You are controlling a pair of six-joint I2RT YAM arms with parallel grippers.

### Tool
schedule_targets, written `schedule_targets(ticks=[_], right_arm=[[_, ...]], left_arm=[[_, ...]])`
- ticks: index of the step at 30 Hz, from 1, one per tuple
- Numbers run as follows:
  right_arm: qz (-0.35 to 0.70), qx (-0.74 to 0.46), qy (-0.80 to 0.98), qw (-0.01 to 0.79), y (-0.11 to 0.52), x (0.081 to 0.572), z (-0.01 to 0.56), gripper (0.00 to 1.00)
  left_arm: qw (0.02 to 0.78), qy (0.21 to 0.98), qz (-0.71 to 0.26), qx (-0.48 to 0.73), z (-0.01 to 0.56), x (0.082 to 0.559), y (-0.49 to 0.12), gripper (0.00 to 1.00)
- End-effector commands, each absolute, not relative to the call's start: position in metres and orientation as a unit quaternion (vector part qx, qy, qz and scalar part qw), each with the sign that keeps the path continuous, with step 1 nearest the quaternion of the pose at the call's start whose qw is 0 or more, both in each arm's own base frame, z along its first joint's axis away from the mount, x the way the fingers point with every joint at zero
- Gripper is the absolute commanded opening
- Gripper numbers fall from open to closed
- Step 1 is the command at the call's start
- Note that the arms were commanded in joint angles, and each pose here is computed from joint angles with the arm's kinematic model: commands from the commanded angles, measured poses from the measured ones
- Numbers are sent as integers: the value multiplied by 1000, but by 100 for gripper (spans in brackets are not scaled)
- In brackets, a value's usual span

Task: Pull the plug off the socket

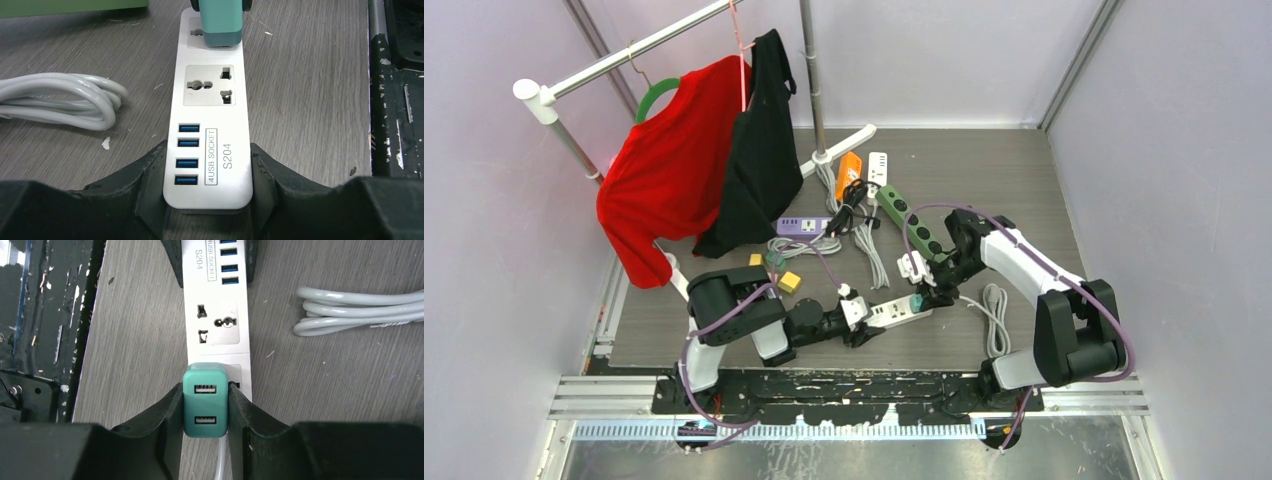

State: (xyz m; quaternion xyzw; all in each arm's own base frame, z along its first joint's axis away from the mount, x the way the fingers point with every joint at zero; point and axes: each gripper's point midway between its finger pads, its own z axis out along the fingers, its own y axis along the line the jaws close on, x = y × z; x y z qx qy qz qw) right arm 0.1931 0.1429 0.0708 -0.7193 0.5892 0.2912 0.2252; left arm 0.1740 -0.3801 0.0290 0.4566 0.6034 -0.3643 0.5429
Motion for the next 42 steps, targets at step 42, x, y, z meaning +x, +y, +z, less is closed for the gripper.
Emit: schedule_targets(ticks=[42], right_arm=[[337, -724, 548, 249, 173, 175, 86, 1]], left_arm=[[517, 629, -343, 469, 3, 173, -367, 0]])
